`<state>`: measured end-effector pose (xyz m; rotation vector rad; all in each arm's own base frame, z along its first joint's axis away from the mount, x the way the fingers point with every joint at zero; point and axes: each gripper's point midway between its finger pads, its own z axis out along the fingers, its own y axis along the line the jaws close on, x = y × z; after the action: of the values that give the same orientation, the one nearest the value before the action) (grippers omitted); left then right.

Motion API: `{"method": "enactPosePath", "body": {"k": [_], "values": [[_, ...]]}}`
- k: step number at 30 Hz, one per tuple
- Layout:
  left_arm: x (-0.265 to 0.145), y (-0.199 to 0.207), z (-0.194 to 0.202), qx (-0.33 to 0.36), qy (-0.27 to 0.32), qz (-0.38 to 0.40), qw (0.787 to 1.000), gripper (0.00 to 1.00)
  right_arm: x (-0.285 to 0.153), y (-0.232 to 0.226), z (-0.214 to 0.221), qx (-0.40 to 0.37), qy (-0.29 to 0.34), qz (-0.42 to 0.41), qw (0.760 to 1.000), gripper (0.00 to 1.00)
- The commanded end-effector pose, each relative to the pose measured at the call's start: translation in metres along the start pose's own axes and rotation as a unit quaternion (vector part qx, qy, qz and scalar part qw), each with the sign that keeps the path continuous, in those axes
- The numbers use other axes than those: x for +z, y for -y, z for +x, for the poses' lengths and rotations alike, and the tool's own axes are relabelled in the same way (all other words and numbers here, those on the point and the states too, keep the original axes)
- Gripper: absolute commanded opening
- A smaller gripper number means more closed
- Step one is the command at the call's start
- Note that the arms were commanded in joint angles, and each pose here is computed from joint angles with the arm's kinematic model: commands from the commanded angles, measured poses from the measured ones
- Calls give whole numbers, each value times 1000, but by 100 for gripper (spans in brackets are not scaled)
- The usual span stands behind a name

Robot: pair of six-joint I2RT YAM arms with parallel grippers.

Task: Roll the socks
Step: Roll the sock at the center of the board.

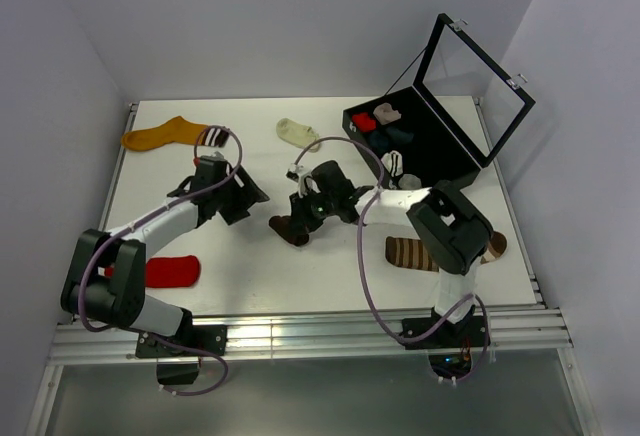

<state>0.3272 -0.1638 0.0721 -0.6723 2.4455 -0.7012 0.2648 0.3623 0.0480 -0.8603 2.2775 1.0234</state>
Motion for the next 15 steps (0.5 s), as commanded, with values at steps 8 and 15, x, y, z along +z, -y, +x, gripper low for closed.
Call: {"method": "enactPosePath", "body": {"k": [8, 15], "values": [[-7, 11, 46, -24, -63, 61, 996, 72, 1, -6, 1, 147, -25, -150, 977, 0], [6, 9, 57, -31, -73, 54, 995, 70, 13, 8, 17, 207, -46, -157, 965, 0]]}}
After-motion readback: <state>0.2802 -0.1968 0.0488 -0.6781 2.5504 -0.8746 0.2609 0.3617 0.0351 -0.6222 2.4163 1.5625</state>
